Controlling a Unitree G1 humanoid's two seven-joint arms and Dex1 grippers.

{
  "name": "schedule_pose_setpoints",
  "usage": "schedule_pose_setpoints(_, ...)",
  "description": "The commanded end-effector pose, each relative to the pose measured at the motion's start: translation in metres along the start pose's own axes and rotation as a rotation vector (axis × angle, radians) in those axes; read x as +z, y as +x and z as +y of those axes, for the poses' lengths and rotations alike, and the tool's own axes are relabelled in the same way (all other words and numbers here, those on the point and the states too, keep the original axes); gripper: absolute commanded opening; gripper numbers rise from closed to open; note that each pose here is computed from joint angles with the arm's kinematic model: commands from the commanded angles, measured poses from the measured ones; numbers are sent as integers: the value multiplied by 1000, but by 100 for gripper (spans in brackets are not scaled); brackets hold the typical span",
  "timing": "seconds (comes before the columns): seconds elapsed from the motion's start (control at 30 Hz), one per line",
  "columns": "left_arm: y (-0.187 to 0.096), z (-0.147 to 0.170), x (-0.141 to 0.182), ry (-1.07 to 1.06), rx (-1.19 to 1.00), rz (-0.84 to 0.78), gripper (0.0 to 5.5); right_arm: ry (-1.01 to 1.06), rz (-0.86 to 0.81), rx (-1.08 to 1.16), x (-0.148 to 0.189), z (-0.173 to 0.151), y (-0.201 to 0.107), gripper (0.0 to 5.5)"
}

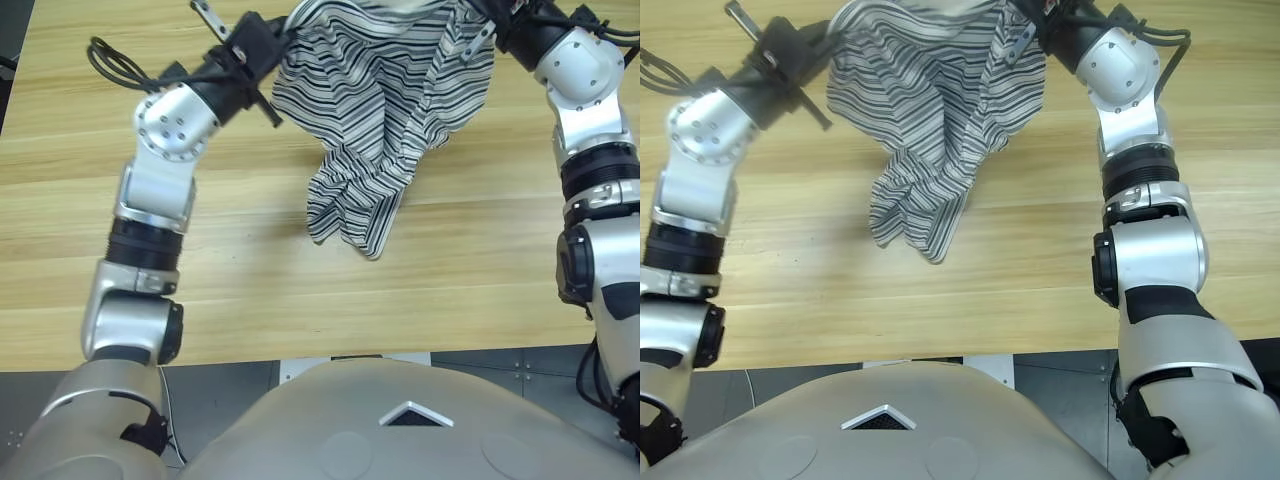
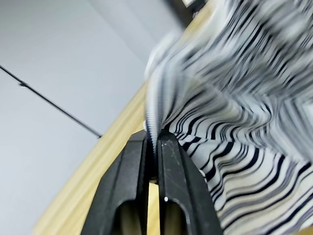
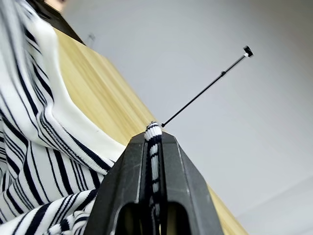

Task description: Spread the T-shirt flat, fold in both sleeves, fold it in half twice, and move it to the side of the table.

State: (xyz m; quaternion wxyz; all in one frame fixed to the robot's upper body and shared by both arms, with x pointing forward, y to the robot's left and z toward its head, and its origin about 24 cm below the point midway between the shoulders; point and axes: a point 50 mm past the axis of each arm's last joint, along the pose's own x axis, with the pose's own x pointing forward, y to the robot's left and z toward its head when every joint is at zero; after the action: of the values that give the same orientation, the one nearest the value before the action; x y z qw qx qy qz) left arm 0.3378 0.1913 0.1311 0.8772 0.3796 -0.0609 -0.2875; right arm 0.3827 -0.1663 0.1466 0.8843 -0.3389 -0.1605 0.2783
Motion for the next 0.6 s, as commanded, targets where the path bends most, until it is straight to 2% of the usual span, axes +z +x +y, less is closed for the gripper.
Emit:
schedule_pose_setpoints(0.03, 6, 71, -11, 278, 135, 142, 11, -43, 89, -68, 0, -29, 2, 10)
schedule_pose_setpoints(0.13, 17, 101, -1, 490, 220, 241, 11, -113, 172, -80, 2, -44, 7, 10)
schedule_pose_setpoints(0.33, 30, 150, 41, 951, 378, 410, 11, -219, 331, -163, 28, -78, 32, 10)
schedule_pose_setpoints(0.5, 25, 184, 80, 1159, 520, 477, 11, -265, 369, -311, 57, -108, 41, 10)
schedule_pose_setpoints(0.6, 19, 200, 100, 1186, 632, 464, 11, -289, 345, -418, 73, -125, 41, 10)
